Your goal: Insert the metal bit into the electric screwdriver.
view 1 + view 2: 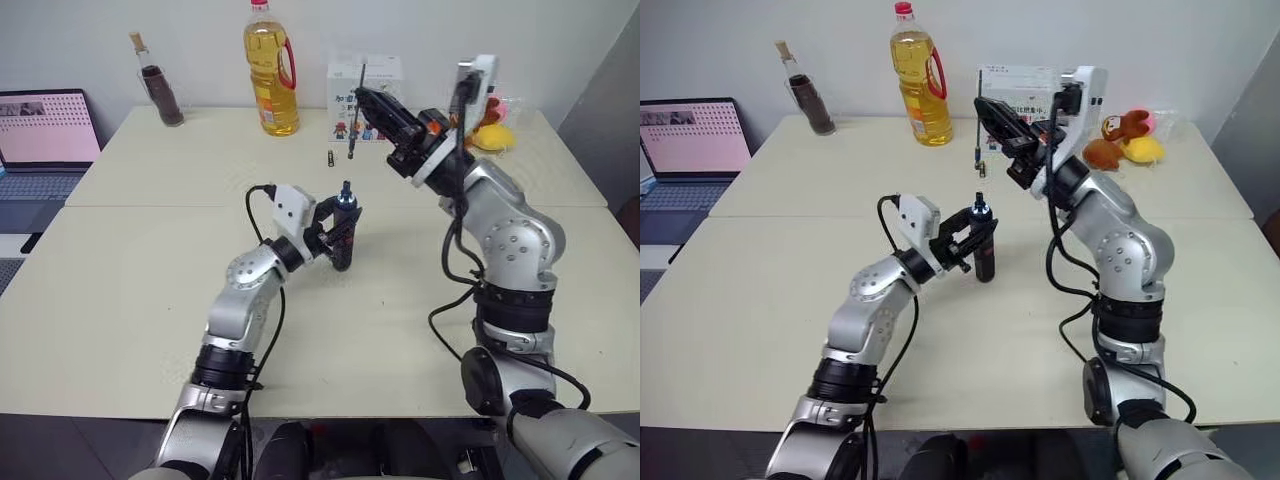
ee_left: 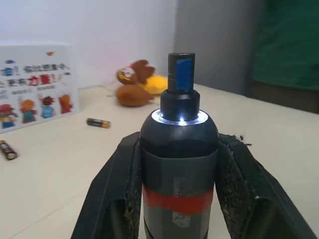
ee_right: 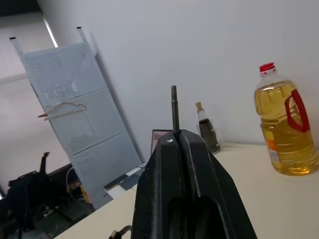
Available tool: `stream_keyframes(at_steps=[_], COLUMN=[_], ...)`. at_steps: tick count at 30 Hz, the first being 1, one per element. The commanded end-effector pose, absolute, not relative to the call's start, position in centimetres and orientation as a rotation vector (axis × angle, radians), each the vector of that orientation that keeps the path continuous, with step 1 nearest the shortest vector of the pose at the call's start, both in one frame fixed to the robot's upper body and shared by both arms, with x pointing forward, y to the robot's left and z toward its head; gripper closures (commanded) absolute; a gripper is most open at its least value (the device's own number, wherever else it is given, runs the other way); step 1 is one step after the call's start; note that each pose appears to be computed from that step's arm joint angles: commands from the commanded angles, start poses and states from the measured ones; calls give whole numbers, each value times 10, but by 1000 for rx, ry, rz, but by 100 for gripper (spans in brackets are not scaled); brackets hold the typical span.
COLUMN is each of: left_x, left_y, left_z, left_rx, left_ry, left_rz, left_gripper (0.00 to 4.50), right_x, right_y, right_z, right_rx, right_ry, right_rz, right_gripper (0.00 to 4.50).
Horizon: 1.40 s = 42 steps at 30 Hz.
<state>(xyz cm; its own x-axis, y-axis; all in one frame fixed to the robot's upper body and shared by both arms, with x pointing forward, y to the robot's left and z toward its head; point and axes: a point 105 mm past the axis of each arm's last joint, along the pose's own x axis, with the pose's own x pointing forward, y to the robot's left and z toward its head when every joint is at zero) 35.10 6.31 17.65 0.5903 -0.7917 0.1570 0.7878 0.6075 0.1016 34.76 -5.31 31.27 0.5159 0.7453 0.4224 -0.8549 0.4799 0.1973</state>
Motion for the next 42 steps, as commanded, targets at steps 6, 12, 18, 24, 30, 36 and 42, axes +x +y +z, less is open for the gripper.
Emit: stream_keyframes(at_steps=[6, 12, 18, 24, 30, 36, 42], left_x=[334, 323, 312, 310, 307, 308, 308], left_y=[52, 39, 32, 39, 39, 38, 39], left_z=[185, 200, 207, 183, 172, 175, 175], left_rx=[-23, 6, 8, 40, 55, 48, 47], left_ry=[-157, -180, -198, -147, -128, -135, -133], left_rz=[-1125, -1223, -1294, -1286, -1297, -1289, -1287], left_gripper=[283, 283, 283, 283, 283, 283, 283], right_x=[335, 323, 308, 297, 294, 295, 297], right_y=[-56, -61, -60, -66, -73, -76, -79], right_z=[324, 347, 345, 333, 312, 299, 293], right_rx=[381, 460, 444, 411, 361, 329, 321], right_ry=[-318, -336, -315, -298, -259, -234, -226], right_rz=[1152, 1197, 1234, 1237, 1229, 1214, 1203], right_gripper=[447, 447, 447, 447, 447, 447, 447])
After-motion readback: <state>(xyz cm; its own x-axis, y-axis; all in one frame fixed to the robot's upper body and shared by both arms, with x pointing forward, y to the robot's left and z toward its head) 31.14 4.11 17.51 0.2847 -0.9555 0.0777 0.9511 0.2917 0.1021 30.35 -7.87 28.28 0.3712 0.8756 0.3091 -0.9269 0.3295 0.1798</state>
